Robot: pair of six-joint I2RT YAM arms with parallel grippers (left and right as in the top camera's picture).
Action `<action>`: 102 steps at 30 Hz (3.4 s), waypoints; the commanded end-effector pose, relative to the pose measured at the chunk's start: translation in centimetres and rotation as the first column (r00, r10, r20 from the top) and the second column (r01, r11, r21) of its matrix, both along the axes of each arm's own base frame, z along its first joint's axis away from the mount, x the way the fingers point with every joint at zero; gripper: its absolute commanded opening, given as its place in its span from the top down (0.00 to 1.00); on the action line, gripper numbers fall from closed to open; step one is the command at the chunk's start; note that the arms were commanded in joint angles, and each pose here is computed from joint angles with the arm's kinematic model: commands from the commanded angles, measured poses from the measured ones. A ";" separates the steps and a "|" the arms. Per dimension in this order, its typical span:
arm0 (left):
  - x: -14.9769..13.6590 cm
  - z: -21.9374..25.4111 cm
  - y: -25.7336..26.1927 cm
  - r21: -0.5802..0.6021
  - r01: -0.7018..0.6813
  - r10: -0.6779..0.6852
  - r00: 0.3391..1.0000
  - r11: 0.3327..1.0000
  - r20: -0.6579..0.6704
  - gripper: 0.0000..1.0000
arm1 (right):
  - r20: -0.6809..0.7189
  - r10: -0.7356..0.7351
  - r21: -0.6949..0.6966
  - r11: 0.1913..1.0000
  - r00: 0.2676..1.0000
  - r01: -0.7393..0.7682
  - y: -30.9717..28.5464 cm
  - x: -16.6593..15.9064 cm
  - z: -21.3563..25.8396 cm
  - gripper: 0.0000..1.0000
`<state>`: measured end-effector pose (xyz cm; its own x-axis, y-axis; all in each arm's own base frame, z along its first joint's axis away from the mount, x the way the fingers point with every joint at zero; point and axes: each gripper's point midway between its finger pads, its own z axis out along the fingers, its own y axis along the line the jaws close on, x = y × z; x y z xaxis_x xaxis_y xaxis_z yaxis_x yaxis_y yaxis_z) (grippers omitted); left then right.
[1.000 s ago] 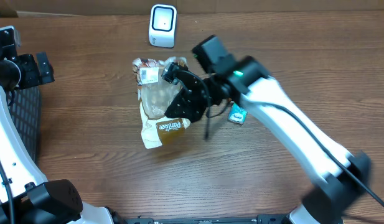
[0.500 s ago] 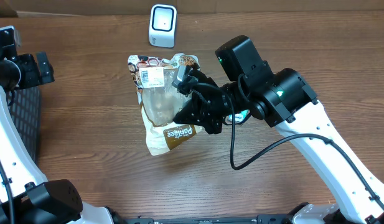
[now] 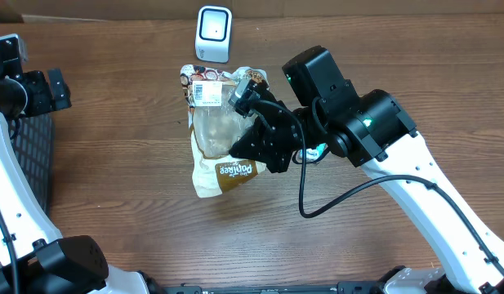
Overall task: Scan the item barcode
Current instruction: 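Raise the bread bag and carry it toward the white scanner, then hold the bread bag in front of the white scanner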
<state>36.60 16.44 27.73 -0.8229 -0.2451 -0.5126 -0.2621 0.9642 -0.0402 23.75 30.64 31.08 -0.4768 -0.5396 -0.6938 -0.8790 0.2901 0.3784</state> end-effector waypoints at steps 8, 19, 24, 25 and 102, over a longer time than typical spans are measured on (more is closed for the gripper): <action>0.1 0.4 0.0 0.017 0.023 -0.024 1.000 1.000 0.007 0.00 | 0.064 -0.121 -0.016 0.992 0.991 0.122 -0.1 2.9 0.5 0.96; 0.1 0.3 0.0 0.017 0.023 -0.024 1.000 1.000 0.006 0.00 | 0.285 -0.230 -0.019 0.969 0.931 0.246 0.0 7.7 2.5 0.96; 0.1 0.3 0.0 0.017 0.023 -0.024 1.000 1.000 0.006 0.00 | 0.449 -0.276 -0.131 0.920 0.850 0.368 -1.1 12.4 0.0 0.96; 0.1 0.3 0.0 0.017 0.023 -0.024 1.000 1.000 0.006 0.00 | 0.503 -0.243 -0.175 0.911 0.829 0.373 -1.2 13.6 -1.0 0.96; 0.1 0.4 0.0 0.017 0.023 -0.024 1.000 1.000 0.007 0.01 | 0.856 0.510 -0.340 0.437 0.082 0.833 -3.8 38.2 -14.9 0.96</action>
